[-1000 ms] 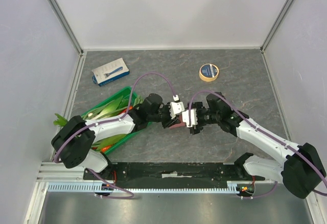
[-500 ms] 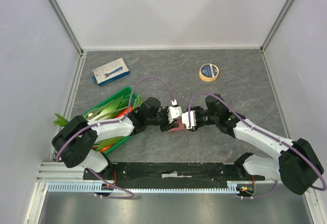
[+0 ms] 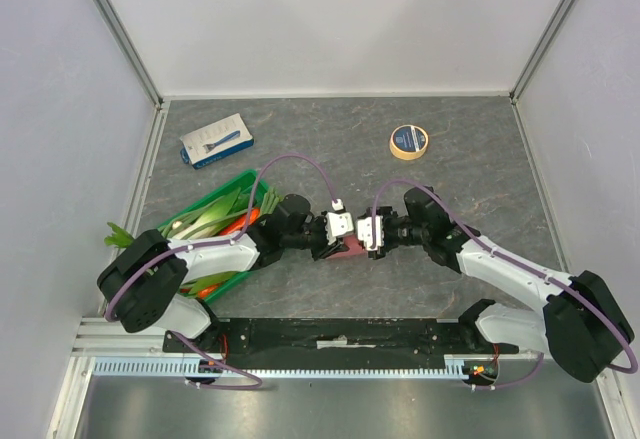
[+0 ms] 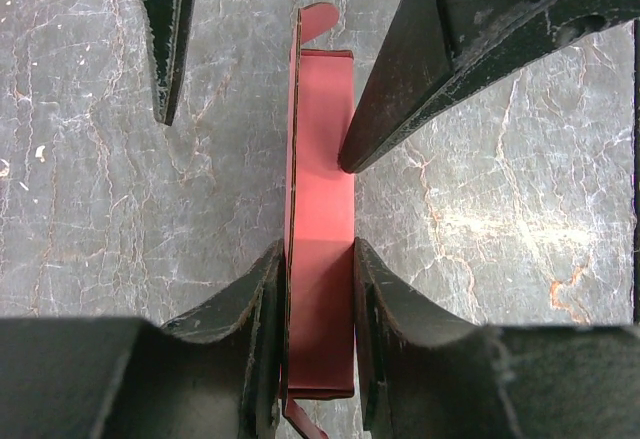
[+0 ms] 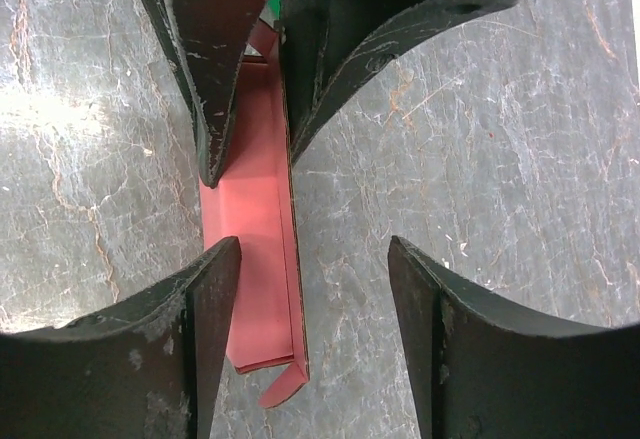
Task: Fold the paper box
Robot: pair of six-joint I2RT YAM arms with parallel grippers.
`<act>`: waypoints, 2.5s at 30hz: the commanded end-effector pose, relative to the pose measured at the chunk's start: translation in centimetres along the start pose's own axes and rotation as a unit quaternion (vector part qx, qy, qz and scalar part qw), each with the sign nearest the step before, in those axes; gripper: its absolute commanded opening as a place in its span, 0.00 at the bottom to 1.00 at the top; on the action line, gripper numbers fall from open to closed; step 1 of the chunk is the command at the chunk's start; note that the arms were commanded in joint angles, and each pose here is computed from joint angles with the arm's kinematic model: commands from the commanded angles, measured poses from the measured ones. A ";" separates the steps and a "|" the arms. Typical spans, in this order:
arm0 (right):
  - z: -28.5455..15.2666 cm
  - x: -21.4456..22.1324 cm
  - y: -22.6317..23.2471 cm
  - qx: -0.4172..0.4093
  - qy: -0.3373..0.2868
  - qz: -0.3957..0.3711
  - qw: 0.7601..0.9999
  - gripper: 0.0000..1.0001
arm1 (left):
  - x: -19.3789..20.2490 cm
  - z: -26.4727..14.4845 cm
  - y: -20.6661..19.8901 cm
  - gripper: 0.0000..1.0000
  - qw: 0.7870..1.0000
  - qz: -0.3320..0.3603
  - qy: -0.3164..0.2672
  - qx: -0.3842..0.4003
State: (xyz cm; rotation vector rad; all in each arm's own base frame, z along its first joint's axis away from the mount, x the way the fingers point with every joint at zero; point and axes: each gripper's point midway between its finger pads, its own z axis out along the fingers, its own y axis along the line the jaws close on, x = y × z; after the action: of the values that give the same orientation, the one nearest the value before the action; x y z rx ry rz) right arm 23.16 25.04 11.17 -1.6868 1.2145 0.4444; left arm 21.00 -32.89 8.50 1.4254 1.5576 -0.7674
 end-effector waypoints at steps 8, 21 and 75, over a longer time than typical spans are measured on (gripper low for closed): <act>-0.7 -0.9 1.3 -0.003 -0.025 0.030 0.999 0.76 | -3.7 0.3 1.2 0.21 0.997 0.058 -0.058 -0.009; 0.9 0.5 1.1 -0.012 -0.007 0.025 1.000 0.53 | -4.3 0.1 0.8 0.21 0.996 0.061 -0.068 0.002; 2.8 4.0 1.1 -0.088 0.075 0.138 0.984 0.27 | -1.2 -6.9 5.0 0.40 0.951 -0.196 -0.003 -0.239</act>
State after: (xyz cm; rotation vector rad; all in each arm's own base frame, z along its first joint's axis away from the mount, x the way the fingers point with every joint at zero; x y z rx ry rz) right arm 24.90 25.86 6.90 -1.7189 1.5159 0.6016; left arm 23.28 -27.53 12.36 0.7747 1.9147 -0.6755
